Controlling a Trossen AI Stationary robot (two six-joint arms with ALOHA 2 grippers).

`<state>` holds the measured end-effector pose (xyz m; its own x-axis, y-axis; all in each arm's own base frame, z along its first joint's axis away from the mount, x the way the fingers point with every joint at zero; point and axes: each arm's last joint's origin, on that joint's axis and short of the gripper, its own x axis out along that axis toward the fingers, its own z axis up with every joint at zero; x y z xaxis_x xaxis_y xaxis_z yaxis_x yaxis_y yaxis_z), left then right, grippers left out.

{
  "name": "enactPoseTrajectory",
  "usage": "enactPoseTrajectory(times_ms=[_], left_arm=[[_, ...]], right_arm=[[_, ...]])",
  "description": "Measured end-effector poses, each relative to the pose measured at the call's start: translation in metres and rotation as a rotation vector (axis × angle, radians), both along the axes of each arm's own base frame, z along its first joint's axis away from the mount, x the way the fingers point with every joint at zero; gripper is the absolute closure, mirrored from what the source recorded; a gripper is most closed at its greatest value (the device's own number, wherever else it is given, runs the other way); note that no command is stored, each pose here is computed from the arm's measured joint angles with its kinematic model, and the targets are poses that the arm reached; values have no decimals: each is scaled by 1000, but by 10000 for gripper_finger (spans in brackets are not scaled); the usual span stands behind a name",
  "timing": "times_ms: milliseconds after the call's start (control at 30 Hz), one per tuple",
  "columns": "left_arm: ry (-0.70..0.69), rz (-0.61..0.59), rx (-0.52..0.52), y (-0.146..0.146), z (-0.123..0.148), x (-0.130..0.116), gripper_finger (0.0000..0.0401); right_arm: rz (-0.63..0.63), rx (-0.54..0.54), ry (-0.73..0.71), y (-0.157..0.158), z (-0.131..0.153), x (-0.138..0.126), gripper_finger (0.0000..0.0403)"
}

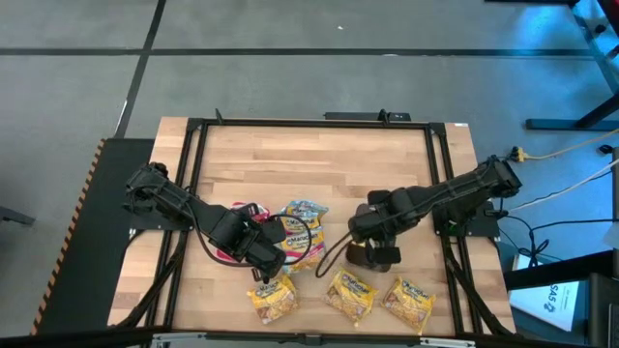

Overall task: Sort Maruchan noodles
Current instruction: Put the yellow noodle pack into the black bin

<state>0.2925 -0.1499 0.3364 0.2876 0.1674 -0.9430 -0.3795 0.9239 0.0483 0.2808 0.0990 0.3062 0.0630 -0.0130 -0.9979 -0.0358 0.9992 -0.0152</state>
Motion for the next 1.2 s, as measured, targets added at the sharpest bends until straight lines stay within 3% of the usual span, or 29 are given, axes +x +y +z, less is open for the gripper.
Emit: enactPoseTrajectory(times_ms=[433, 1067, 1200], left_arm=[[99, -16, 55, -1, -1, -13, 321], [122, -24, 90, 0, -1, -17, 321], [116, -24, 102, 0, -1, -16, 321]], right_arm=[[-238, 21, 114, -29, -9, -3, 403], [-409, 131, 162, -61, -11, 2, 403], [-447, 141, 213, -68, -23, -1, 403]])
